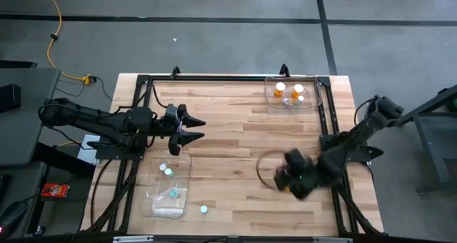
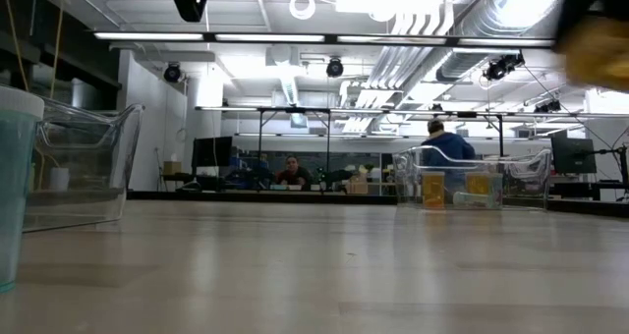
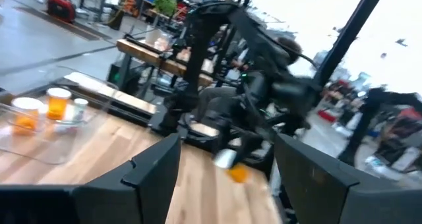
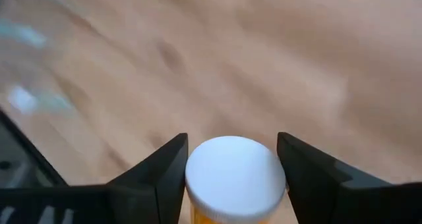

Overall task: Pick and place medicine bottles into bin by pill shape (circle, oval)
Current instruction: Put the large orange capsule bottle into the top transparent bin

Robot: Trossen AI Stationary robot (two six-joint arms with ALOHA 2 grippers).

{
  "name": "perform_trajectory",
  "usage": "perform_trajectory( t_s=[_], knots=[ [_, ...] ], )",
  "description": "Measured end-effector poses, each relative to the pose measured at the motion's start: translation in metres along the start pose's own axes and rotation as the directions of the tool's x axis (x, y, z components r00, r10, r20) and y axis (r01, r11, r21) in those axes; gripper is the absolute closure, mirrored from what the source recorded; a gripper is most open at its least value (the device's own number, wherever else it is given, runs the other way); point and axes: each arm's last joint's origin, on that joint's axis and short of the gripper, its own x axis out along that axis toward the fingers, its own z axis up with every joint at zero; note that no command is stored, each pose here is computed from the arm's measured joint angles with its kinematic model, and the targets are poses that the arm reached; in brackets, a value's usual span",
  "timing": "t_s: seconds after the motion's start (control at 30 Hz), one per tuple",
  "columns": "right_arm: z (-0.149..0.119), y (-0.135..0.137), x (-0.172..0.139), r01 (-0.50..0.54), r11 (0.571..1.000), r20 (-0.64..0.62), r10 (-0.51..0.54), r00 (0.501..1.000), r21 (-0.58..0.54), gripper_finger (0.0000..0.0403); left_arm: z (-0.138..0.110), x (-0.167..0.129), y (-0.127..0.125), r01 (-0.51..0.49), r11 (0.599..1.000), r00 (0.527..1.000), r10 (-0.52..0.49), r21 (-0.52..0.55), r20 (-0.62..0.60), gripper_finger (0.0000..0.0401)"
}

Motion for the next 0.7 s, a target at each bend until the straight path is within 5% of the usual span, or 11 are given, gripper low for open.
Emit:
perform_trajectory(
  t_s=[0.17, 0.37, 0.5, 0.7],
  knots=[
    [0.074, 0.013, 0.004, -0.139, 0.96, 0.181, 0.185, 0.966, -0.243, 0.0207, 0.003, 0.0, -0.002, 0.036, 0.999, 0.999, -0.036, -0.032, 0.025, 0.0165],
    [0.15, 0.028, 0.011, -0.315, 0.792, 0.29, 0.513, 0.808, -0.523, 0.0207, 0.007, 0.0, -0.004, 0.056, 0.996, 0.997, -0.052, -0.072, 0.062, 0.0165],
    [0.176, 0.027, 0.01, -0.36, 0.69, 0.291, 0.637, 0.714, -0.628, 0.0207, 0.008, 0.0, -0.004, 0.062, 0.994, 0.995, -0.055, -0.09, 0.078, 0.0165],
    [0.186, 0.022, 0.01, -0.383, 0.651, 0.265, 0.673, 0.69, -0.655, 0.0207, 0.009, 0.0, -0.004, 0.039, 0.994, 0.995, -0.029, -0.107, 0.095, 0.0165]
  ],
)
